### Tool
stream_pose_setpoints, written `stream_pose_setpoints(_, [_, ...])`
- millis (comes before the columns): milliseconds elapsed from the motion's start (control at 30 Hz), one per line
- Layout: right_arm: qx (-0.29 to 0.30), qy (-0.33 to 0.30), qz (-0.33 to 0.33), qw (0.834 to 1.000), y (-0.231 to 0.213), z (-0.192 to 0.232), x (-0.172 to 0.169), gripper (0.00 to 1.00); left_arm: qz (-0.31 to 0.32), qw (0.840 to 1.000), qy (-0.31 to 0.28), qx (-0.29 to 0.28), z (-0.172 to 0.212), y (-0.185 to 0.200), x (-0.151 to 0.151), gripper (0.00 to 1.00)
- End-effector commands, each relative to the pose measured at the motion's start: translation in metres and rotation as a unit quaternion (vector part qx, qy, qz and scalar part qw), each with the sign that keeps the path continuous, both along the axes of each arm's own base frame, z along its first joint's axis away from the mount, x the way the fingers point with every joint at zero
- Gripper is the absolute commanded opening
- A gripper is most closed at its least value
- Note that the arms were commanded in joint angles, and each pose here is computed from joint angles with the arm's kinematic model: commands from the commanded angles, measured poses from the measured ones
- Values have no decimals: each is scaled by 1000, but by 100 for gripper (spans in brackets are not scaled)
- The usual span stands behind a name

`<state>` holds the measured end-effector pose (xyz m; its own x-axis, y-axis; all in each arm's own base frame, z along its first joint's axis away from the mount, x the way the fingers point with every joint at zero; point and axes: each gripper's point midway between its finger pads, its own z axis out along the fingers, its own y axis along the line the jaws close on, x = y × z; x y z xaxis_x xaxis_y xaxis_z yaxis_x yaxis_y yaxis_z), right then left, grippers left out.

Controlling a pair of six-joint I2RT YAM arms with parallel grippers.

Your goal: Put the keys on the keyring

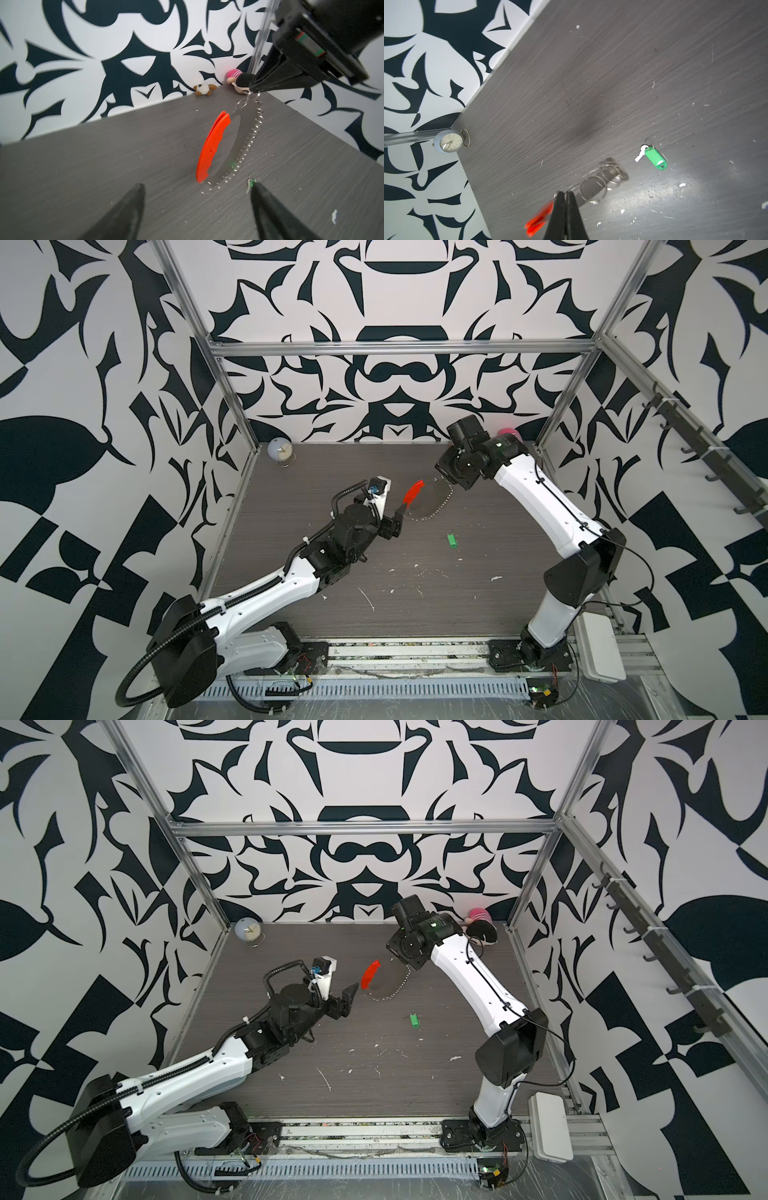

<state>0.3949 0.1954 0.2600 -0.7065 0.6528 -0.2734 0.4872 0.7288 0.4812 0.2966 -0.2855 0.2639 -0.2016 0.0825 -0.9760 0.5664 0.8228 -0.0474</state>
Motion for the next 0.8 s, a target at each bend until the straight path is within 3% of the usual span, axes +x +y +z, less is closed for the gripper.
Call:
stream_pose_setpoints(0, [30,-1,-1,1000,0,23,-2,0,-67,997,-43,-21,26,-34,1,60])
stream_pose_setpoints(133, [31,1,-5,999,-1,22,2,0,-87,995,-50,10,5,-53,21,54])
stream_pose_setpoints(400, [30,0,-2,1000,7,15,22,0,-115,992,-36,-40,-2,-39,57,60])
stream_pose_setpoints(533, [18,10,-5,1000,10,9,36,0,-175,981,-44,-74,-4,-30,68,62])
stream_pose_setpoints(667, [25,23,-17,999,17,5,47,0,-180,978,-77,-75,5,-18,81,58])
stream_pose_setpoints(767, [47,22,-29,998,27,6,52,0,-180,979,-66,-70,12,-18,82,56])
